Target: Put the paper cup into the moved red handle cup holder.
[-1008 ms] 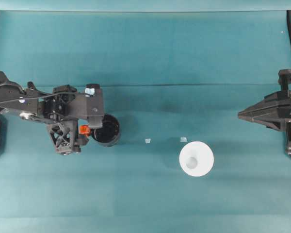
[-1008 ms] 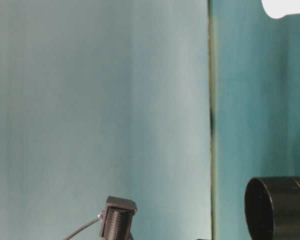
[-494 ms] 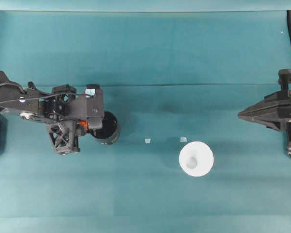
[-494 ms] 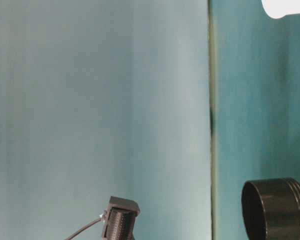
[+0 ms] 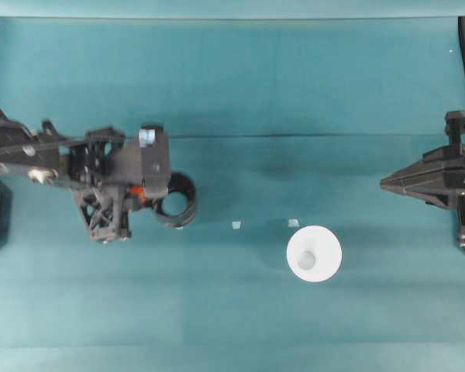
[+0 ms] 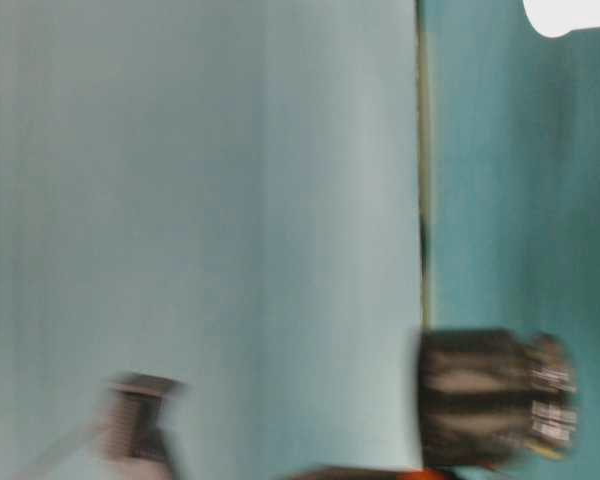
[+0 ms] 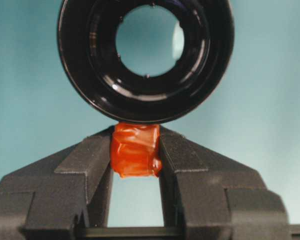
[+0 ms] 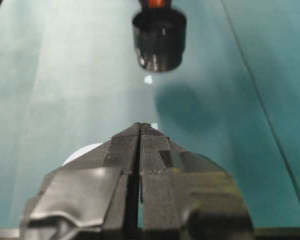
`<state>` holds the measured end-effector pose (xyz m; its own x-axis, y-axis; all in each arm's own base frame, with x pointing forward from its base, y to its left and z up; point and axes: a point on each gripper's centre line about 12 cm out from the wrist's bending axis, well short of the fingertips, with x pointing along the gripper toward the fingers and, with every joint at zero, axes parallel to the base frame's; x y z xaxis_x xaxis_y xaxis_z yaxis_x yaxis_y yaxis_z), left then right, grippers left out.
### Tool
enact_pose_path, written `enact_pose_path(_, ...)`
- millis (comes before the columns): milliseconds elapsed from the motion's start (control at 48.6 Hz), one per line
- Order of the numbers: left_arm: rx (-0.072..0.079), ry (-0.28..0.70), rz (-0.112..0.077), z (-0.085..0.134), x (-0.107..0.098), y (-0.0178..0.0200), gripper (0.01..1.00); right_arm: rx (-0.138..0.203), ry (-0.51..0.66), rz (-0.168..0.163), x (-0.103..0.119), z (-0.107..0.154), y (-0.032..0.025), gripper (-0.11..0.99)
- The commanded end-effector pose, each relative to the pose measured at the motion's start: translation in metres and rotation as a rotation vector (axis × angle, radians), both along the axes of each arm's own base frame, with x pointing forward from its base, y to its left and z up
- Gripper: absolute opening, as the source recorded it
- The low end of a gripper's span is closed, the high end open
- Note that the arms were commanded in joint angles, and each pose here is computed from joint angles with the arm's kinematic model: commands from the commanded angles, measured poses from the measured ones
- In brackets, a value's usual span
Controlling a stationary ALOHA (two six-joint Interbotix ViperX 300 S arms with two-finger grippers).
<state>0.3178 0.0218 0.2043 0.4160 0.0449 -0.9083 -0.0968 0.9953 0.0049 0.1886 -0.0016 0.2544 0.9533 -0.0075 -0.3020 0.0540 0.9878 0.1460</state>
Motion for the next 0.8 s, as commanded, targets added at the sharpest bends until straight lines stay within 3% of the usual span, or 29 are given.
enact_pose_path(0,0.007,-0.047,-0.003,0.035,0.008,0.0008,0.284,0.01,-0.014,-0.004,0.002,0.006,-0.0003,-0.11)
enact_pose_path(82,0.015,-0.046,-0.014,0.047,0.012,0.0013,0.284,0.01,-0.012,-0.004,0.002,0.005,-0.0003,-0.11)
enact_pose_path(226,0.032,-0.04,-0.064,0.052,0.025,-0.0022,0.284,0.01,-0.012,-0.004,0.002,0.005,-0.0003,-0.11)
enact_pose_path(370,0.036,-0.063,-0.077,0.054,0.045,-0.0045,0.284,0.01,-0.014,-0.004,0.002,0.006,-0.0003,-0.11)
enact_pose_path(638,0.038,-0.057,-0.109,0.046,0.074,-0.013,0.284,0.01,-0.014,-0.004,0.002,0.006,-0.0003,-0.11)
enact_pose_path(782,0.038,-0.066,-0.109,0.041,0.081,-0.0136,0.283,0.01,-0.014,-0.006,0.002,0.006,-0.0006,-0.11)
